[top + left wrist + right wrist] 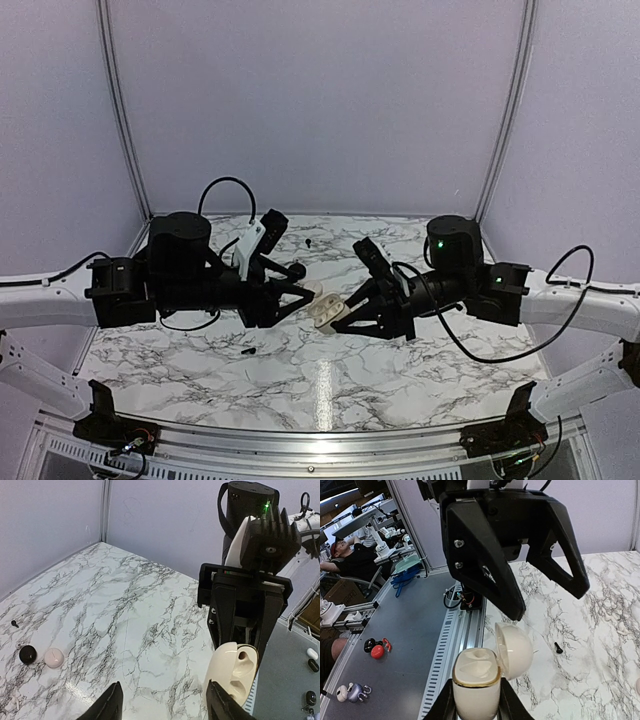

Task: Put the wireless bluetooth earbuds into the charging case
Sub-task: Open the charging case at the center of the board, then pick up the left earbud from the center of the board.

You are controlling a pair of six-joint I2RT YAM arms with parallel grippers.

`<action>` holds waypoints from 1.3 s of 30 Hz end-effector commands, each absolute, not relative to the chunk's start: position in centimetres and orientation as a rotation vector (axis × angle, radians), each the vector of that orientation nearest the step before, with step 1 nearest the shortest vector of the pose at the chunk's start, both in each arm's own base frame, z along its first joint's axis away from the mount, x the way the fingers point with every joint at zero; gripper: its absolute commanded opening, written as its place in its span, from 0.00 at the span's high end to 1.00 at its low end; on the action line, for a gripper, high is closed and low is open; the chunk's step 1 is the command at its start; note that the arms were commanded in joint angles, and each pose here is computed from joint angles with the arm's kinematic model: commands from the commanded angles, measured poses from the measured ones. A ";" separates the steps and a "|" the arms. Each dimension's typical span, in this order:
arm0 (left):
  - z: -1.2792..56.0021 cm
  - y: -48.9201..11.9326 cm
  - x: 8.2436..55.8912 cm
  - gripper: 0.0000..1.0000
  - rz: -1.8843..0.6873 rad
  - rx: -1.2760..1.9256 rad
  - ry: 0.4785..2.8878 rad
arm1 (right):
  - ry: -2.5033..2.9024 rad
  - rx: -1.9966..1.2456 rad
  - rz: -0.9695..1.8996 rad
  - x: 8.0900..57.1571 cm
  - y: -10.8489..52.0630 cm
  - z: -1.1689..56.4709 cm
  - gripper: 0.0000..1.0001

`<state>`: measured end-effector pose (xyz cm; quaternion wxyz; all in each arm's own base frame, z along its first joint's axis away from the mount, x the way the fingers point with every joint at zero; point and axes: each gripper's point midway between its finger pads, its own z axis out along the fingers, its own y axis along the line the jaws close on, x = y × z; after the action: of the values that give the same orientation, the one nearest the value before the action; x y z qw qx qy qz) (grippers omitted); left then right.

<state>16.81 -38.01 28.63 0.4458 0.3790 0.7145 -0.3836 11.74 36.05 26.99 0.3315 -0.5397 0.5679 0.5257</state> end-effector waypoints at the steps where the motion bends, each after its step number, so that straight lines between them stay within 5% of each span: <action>1: 29.0 -37.3 17.4 0.42 -0.952 0.885 1.766 | 1.406 -1.437 1.380 11.0 36.0 28.0 1.00; 10: 27.6 -33.5 21.0 0.39 -0.941 0.707 1.856 | 1.410 -1.360 1.378 12.1 35.5 28.5 1.00; 22: 15.6 -21.7 30.0 0.38 -0.530 0.327 2.430 | 1.434 -1.316 1.353 13.6 33.8 28.2 1.00; 32: 10.3 -19.1 33.2 0.39 -0.197 0.552 2.662 | 1.414 -1.370 1.363 13.1 33.9 27.5 1.00; 39: 8.8 -22.1 36.4 0.41 -0.235 0.689 2.685 | 1.417 -1.370 1.370 13.1 34.0 27.2 1.00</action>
<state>35.56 -21.06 9.04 0.2017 0.2077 0.9539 -0.0792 13.09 33.97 26.90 0.3588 -0.5268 0.5597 0.5296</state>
